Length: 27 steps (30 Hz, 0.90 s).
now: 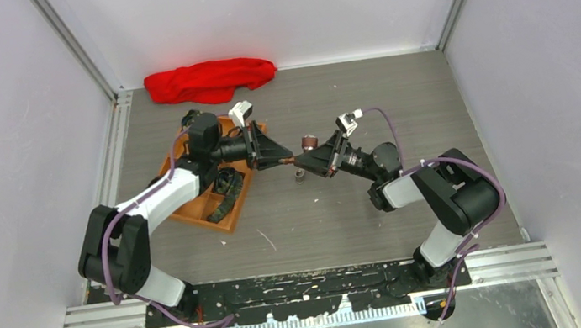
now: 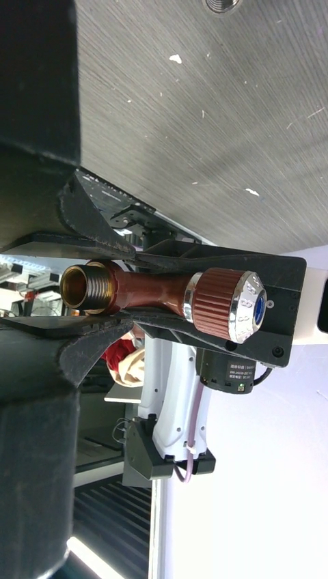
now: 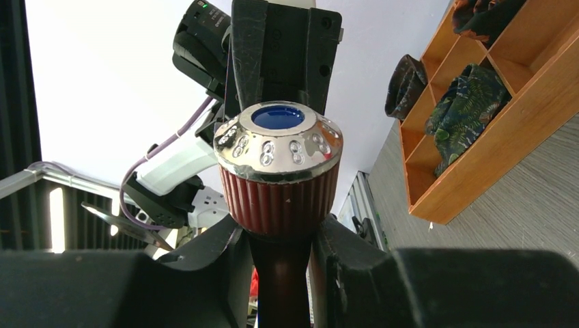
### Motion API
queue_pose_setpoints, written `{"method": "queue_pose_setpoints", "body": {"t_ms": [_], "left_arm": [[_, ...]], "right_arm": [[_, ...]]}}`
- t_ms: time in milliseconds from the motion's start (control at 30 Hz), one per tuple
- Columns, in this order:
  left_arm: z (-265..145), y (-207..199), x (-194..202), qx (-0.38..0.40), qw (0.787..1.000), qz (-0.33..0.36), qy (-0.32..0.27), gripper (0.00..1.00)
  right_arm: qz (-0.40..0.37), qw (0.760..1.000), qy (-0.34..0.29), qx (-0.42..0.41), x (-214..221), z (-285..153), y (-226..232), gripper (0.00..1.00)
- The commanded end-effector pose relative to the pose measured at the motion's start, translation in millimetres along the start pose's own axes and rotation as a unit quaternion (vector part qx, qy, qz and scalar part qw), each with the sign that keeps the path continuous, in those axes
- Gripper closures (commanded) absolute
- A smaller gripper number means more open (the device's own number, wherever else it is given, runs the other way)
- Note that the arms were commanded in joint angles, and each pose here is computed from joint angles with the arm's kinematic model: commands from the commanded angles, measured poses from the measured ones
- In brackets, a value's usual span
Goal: Install the water faucets
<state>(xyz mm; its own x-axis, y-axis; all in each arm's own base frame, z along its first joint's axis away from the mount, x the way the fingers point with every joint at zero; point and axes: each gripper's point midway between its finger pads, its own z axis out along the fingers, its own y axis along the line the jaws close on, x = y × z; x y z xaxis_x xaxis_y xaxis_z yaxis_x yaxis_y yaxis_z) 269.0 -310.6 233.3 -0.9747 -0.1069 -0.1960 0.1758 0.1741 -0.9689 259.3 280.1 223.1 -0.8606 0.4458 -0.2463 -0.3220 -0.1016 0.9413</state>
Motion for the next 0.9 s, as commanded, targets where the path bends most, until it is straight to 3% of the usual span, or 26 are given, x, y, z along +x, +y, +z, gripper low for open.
{"method": "queue_pose_setpoints", "body": {"t_ms": [0, 67, 233, 400, 500, 600, 733, 867], "left_arm": [[-8, -33, 3, 0.031, 0.998, 0.061, 0.012, 1.0], [-8, -31, 3, 0.022, 0.998, 0.063, 0.013, 0.98], [-9, -30, 1, 0.004, 0.997, 0.073, 0.013, 0.59], [-17, -22, 1, -0.051, 0.994, 0.096, 0.01, 0.35], [-22, -13, -1, -0.093, 0.989, 0.112, 0.001, 0.28], [-28, 8, -2, -0.163, 0.979, 0.12, -0.004, 0.27], [-27, 43, 4, -0.285, 0.944, 0.163, 0.012, 0.29], [-18, 60, 7, -0.35, 0.918, 0.183, 0.018, 0.28]], "right_arm": [[-0.075, 0.994, -0.001, -0.081, 0, -1, 42, 0.99], [-0.077, 0.994, -0.002, -0.081, 1, -2, 42, 0.99], [-0.078, 0.995, -0.01, -0.061, -1, -8, 35, 0.99], [-0.112, 0.993, -0.032, 0.017, -19, -29, 15, 1.0], [-0.161, 0.976, -0.054, 0.139, -40, -49, -13, 1.0], [-0.227, 0.936, -0.061, 0.261, -55, -71, -27, 1.0], [-0.267, 0.902, -0.062, 0.334, -66, -92, -26, 1.0], [-0.269, 0.879, -0.082, 0.384, -75, -107, -28, 1.0]]}}
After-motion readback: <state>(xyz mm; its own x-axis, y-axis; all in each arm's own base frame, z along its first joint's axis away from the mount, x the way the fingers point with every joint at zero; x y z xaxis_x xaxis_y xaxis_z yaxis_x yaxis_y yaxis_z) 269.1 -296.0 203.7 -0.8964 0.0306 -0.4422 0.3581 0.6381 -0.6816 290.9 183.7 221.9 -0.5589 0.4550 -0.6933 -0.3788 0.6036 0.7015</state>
